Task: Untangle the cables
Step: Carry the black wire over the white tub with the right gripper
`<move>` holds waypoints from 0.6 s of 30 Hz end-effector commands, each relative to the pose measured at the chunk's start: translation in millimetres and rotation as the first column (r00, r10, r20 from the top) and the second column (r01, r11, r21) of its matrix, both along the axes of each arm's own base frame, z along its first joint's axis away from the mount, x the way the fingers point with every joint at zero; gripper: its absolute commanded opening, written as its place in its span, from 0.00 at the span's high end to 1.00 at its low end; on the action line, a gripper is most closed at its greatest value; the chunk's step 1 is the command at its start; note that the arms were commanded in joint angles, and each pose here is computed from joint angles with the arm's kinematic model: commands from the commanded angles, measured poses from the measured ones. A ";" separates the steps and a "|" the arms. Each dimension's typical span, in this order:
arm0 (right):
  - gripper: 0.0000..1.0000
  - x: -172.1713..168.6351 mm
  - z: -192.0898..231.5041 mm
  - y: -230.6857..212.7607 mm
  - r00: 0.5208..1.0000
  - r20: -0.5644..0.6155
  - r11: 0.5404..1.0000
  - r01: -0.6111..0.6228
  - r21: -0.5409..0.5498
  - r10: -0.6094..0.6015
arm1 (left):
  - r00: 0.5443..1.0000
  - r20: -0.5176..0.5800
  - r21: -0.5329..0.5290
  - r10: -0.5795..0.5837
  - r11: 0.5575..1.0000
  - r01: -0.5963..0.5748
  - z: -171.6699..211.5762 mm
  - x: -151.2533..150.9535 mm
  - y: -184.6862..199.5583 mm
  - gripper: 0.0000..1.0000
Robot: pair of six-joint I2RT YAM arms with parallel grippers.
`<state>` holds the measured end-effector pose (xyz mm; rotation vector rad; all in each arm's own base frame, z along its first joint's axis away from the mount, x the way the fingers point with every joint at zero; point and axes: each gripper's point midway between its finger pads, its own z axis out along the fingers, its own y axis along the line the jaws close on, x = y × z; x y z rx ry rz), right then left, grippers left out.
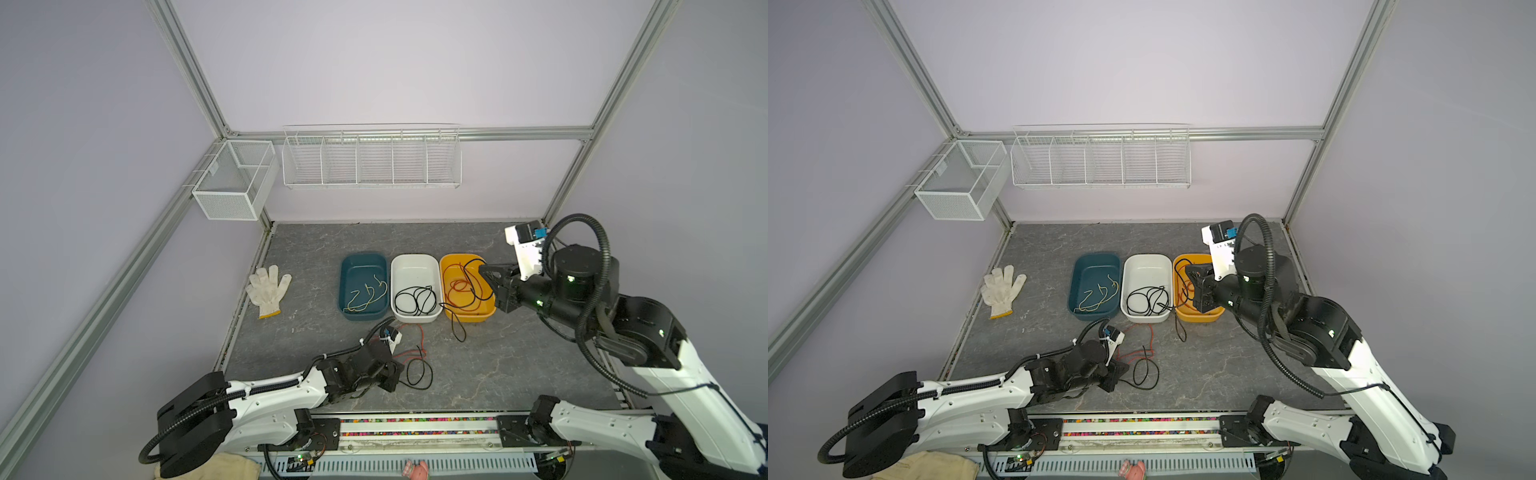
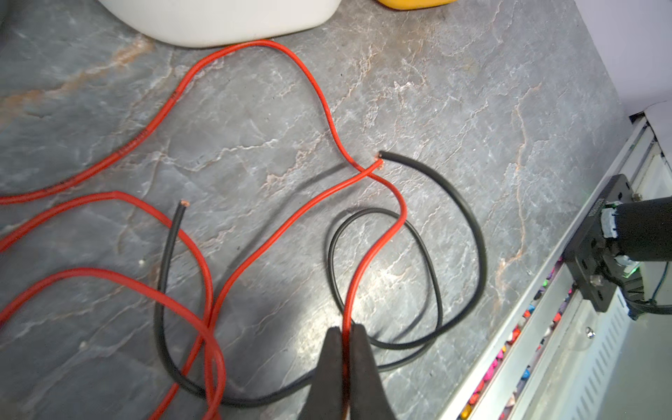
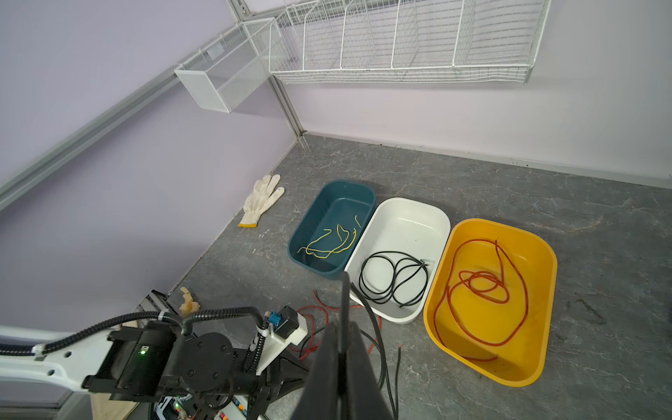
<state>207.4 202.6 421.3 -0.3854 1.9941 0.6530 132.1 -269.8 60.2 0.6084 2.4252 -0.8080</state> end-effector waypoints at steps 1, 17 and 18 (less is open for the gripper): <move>0.93 5.0 8.4 11.7 0.998 0.032 0.999 -0.046 0.011 0.045 | 1.000 0.004 0.021 0.026 0.999 -0.026 -6.1 -0.8 11.1 1.00; 0.94 87.4 -28.0 61.4 0.994 -0.086 0.998 -0.066 0.000 0.066 | 0.996 0.048 -0.085 0.074 0.994 -0.070 9.2 0.0 23.2 1.00; 0.93 93.1 -31.6 64.1 0.993 -0.097 0.998 -0.066 0.009 0.066 | 0.996 0.045 -0.087 0.077 0.994 -0.072 9.5 -0.2 23.5 1.00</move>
